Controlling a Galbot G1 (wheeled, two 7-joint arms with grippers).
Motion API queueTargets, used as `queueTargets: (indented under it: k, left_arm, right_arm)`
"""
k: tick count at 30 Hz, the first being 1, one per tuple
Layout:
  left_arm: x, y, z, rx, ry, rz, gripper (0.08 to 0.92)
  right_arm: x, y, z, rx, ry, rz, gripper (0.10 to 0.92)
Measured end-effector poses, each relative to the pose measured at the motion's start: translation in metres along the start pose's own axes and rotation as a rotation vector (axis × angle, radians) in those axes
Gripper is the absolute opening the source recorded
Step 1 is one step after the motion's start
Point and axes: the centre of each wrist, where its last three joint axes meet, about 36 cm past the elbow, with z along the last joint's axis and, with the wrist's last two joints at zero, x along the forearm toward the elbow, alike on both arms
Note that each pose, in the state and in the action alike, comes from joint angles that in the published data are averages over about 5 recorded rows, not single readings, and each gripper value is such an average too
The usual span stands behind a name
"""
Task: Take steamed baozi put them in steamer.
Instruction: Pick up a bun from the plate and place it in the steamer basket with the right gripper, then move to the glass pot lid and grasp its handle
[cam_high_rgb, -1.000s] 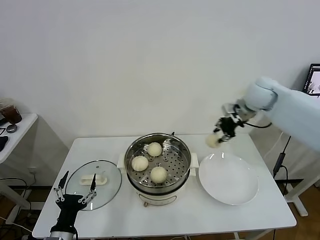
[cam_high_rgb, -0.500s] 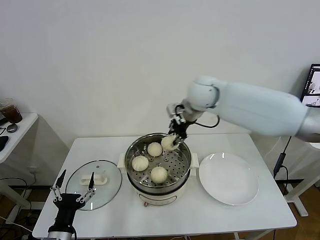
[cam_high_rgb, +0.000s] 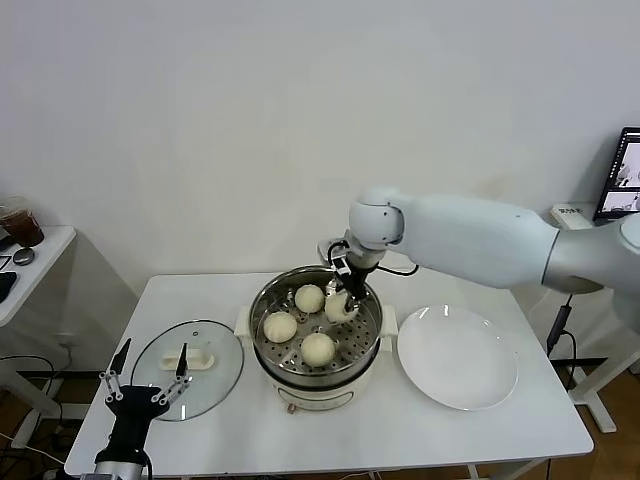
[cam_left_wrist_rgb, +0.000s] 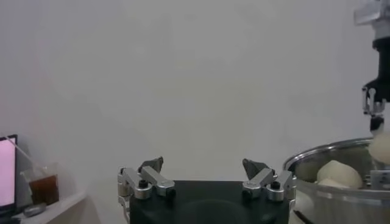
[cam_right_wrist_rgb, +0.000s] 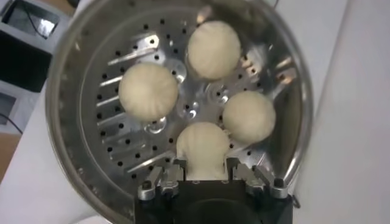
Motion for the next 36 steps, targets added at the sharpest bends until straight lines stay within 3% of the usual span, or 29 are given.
queueTargets:
  k: [9,20,23,30,36]
  left_arm:
    - [0.001,0.000,-0.002,0.000,0.000,-0.001,0.823]
    - [0.002,-0.001,-0.003,0.001,-0.003,-0.003,0.823]
    - [0.001,-0.002,-0.004,0.002,-0.006,-0.003,0.823]
    - [0.000,-0.002,-0.003,0.001,-0.006,0.000,0.823]
    - [0.002,0.000,0.000,0.001,-0.001,-0.006,0.823]
  right_arm:
    - [-0.022,0.006,0.001,0.003,0.009,-0.027,0.449]
    - [-0.020,0.011,0.008,0.006,0.004,0.010,0.758]
    - [-0.011,0.013,0.012,0.002,-0.008,0.042,0.809]
    - [0.011,0.032,0.028,-0.027,-0.078,0.126,0.823]
    - [0.022,0.066,0.050,-0.093,-0.201,0.271,0.823]
